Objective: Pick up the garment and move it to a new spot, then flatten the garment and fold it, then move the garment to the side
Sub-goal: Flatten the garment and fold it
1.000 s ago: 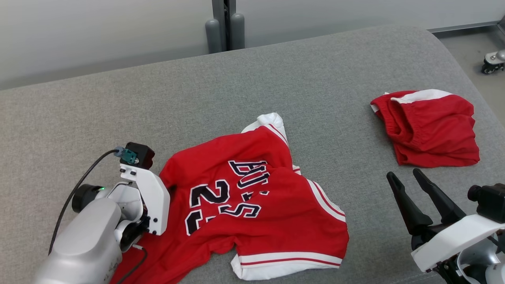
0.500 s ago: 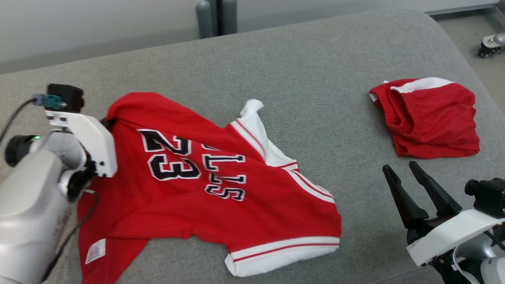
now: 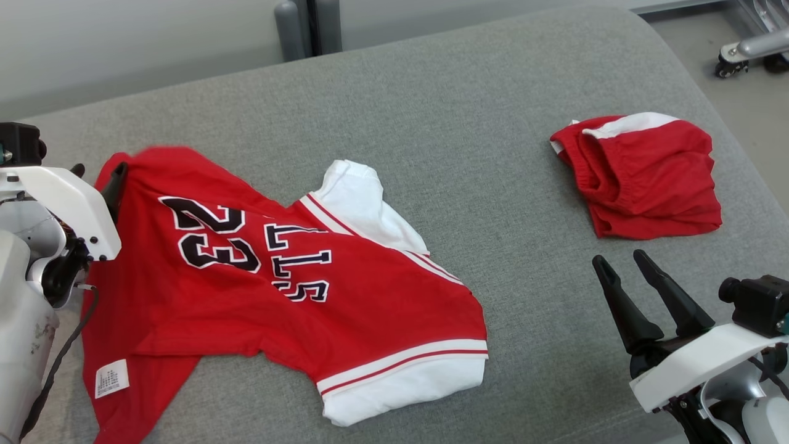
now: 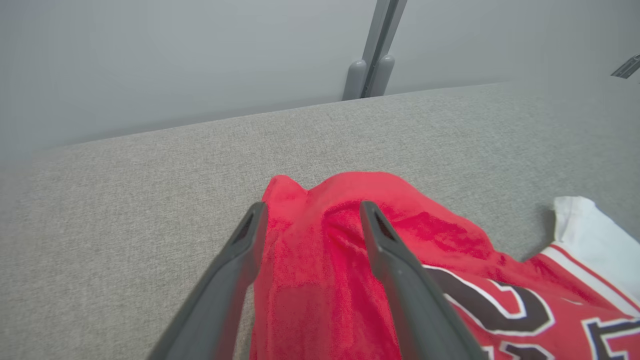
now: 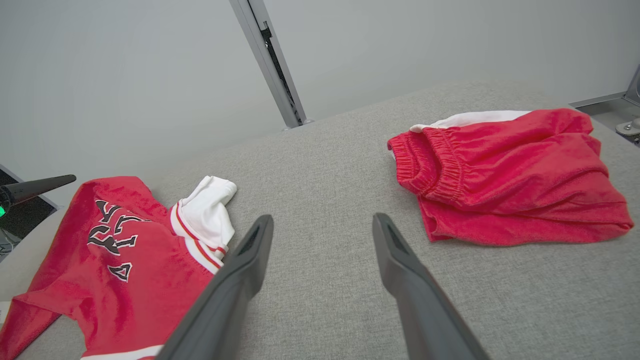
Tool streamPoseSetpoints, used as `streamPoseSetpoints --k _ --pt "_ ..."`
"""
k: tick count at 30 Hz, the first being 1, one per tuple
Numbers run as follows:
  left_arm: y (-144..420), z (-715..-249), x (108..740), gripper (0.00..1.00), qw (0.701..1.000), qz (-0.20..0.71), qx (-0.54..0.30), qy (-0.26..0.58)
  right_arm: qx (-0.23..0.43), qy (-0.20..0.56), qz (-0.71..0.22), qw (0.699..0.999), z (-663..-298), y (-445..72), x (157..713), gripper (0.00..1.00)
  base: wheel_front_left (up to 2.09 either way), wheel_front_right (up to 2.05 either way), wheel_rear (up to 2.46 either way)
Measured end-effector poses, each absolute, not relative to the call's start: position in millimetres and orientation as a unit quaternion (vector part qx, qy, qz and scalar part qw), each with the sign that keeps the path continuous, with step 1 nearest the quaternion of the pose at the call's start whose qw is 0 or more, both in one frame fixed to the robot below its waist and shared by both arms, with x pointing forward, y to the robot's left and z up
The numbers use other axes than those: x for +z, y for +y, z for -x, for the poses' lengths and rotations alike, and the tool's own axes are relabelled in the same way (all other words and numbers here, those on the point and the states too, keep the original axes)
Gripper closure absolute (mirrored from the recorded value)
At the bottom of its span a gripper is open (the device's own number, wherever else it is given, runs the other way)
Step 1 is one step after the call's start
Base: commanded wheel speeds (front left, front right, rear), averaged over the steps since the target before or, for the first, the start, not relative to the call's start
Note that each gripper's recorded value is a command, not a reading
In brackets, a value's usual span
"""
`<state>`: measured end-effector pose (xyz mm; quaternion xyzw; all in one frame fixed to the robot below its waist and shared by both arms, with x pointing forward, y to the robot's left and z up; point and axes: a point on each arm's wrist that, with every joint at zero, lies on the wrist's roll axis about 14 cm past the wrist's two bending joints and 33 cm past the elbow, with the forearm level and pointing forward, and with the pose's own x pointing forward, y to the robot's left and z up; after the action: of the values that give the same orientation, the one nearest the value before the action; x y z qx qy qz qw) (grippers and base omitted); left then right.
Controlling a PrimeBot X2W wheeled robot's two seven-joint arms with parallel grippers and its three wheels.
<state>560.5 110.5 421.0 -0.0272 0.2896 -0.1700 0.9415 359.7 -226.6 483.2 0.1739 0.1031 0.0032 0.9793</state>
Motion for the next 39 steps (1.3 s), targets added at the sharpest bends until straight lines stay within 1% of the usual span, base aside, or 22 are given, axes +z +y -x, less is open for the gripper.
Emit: streamPoseSetpoints --k 4,9,16,24,28,29,34,39 --pt "114.5 -559.0 441.9 0.00 0.951 0.024 -0.172 0.257 0.008 0.093 -0.174 0.980 -354.8 -225.2 489.7 0.00 0.00 0.00 0.00" --pt "121.6 -544.7 465.4 0.00 0.960 0.023 -0.177 0.215 0.016 0.084 -0.177 0.981 -346.4 -221.6 496.2 0.00 0.00 0.00 0.00" --pt "134.4 -515.4 501.8 0.00 0.973 0.033 -0.178 0.143 0.035 0.056 -0.187 0.980 -338.9 -209.9 511.4 0.00 0.00 0.00 0.00" --pt "146.7 -464.8 522.6 0.00 0.986 0.063 -0.142 0.063 0.061 0.045 -0.196 0.978 -335.2 -191.5 517.8 0.00 0.00 0.00 0.00" --pt "142.0 -430.6 519.5 0.00 0.985 0.107 -0.123 0.047 0.065 0.061 -0.204 0.975 -327.9 -184.6 507.6 0.00 0.00 0.00 0.00" --pt "142.0 -430.6 519.5 0.00 0.985 0.107 -0.123 0.047 0.065 0.061 -0.204 0.975 -327.9 -184.6 507.6 0.00 0.00 0.00 0.00" --pt "141.5 -397.5 519.2 0.00 0.987 0.119 -0.103 0.035 0.075 0.100 -0.215 0.969 -318.1 -175.4 490.9 0.00 0.00 0.00 0.00" --pt "145.5 -377.6 518.0 0.00 0.989 0.122 -0.080 0.027 0.084 0.112 -0.218 0.966 -314.4 -169.7 487.5 0.00 0.00 0.00 0.00"
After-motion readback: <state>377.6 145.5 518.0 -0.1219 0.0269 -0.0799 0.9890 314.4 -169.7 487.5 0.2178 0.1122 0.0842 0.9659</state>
